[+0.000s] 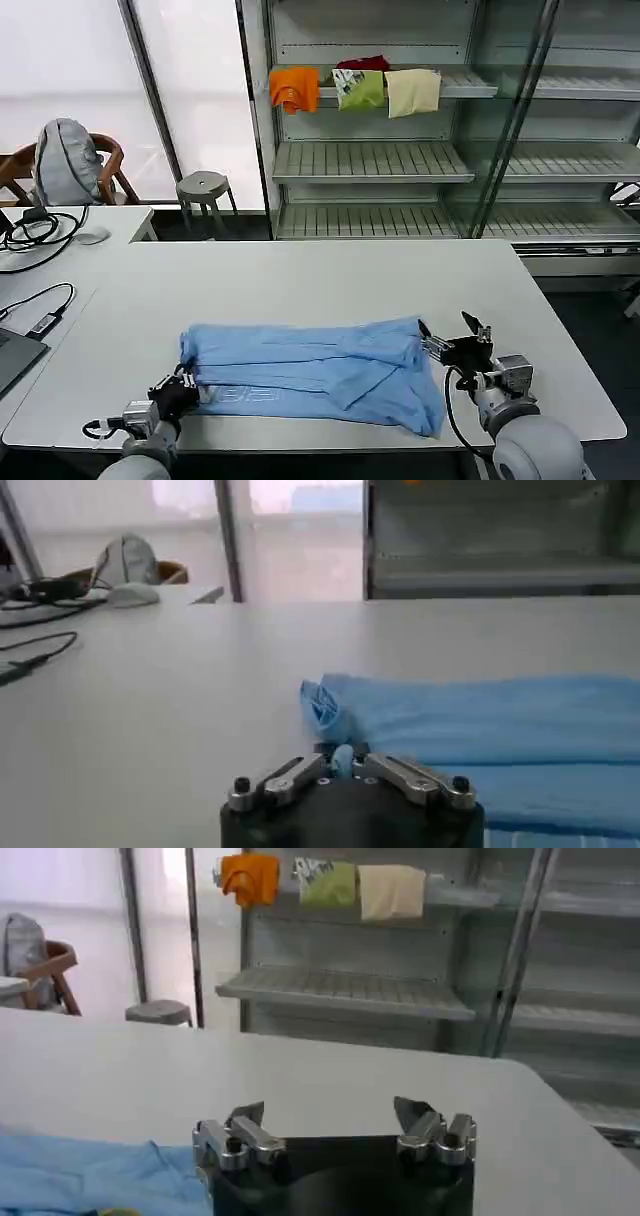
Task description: Fold and organize the clothes.
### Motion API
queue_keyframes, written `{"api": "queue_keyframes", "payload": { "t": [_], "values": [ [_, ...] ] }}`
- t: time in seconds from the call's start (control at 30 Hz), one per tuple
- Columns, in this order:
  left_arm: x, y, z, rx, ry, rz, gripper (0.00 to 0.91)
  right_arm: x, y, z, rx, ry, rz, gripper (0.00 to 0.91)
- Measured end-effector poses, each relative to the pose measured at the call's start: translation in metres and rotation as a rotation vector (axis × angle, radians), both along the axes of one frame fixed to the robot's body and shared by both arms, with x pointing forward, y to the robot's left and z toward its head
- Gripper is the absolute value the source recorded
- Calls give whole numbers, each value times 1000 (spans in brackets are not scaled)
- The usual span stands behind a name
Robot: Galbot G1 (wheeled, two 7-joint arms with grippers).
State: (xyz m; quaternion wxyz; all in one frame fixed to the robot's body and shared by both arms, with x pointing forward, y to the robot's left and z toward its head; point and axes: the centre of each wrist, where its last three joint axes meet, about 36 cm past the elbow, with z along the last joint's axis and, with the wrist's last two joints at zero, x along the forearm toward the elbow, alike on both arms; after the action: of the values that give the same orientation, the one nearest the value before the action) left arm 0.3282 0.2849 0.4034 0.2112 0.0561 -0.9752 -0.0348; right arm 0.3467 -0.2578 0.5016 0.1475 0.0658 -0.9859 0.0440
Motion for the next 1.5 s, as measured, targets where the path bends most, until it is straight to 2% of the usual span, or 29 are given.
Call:
{"api": "queue_keyframes", "payload": {
  "t": [0.2,0.37,0.57,0.87,1.17,1.5],
  "values": [
    [5,45,5,84,-11,43,10,1,2,0,7,-5,4,907],
    [13,73,26,158,-54,65,10,1,2,0,9,-9,1,907],
    [16,74,51,197,-110,35,10,-2,-1,1,9,-15,-10,907],
    [3,31,75,182,-194,-101,10,-7,-8,2,-4,-15,-35,907],
    [-9,-26,75,125,-240,-274,10,-10,-17,4,-29,-11,-59,907],
    [-14,-85,68,14,-211,-434,10,-9,-27,12,-52,-29,-87,907]
  ]
}}
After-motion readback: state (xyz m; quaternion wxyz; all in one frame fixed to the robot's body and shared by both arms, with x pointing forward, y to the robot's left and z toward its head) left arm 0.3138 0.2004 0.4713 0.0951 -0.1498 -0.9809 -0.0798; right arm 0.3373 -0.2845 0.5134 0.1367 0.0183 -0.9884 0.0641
